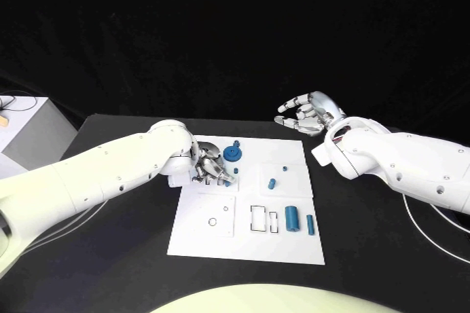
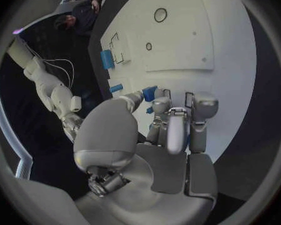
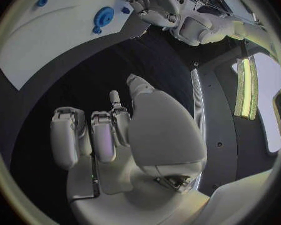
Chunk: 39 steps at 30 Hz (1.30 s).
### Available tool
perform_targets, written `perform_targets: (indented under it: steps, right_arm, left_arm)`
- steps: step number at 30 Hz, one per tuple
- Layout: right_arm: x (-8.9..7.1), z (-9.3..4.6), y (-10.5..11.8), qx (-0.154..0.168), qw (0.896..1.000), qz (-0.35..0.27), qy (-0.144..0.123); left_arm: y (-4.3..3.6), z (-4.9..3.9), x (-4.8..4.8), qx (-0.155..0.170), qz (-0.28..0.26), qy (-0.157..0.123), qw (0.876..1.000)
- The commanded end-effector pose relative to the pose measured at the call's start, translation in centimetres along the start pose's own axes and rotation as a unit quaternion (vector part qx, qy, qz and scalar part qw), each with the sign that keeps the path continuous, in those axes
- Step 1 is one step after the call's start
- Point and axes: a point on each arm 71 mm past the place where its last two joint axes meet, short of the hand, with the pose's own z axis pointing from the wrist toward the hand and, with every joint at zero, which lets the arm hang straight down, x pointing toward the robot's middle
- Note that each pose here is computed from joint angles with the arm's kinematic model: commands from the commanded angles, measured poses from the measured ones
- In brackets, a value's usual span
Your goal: Assemble the parts on the task board
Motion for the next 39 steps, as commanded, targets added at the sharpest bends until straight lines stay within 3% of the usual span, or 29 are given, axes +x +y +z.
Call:
perform_targets:
  steps: [1, 14, 28, 39]
  right_arm:
    - [0.2, 0.0, 0.1, -0.003, 1.0, -0.003, 0.009]
    - [0.3, 0.0, 0.0, -0.002, 1.0, -0.002, 0.014]
    - [0.3, -0.1, -0.3, 0.001, 1.0, -0.003, 0.017]
    - [0.2, -0.2, -0.5, 0.003, 1.0, -0.003, 0.016]
  left_arm:
    - [-0.17, 0.12, 0.27, 0.005, -0.002, 0.014, 1.0]
    - [0.4, -0.1, 0.26, 0.004, -0.013, 0.014, 1.0]
    - [1.03, -1.04, 0.28, 0.014, -0.032, 0.017, 0.999]
    - [1.1, -2.25, -0.36, 0.019, -0.029, -0.022, 0.999]
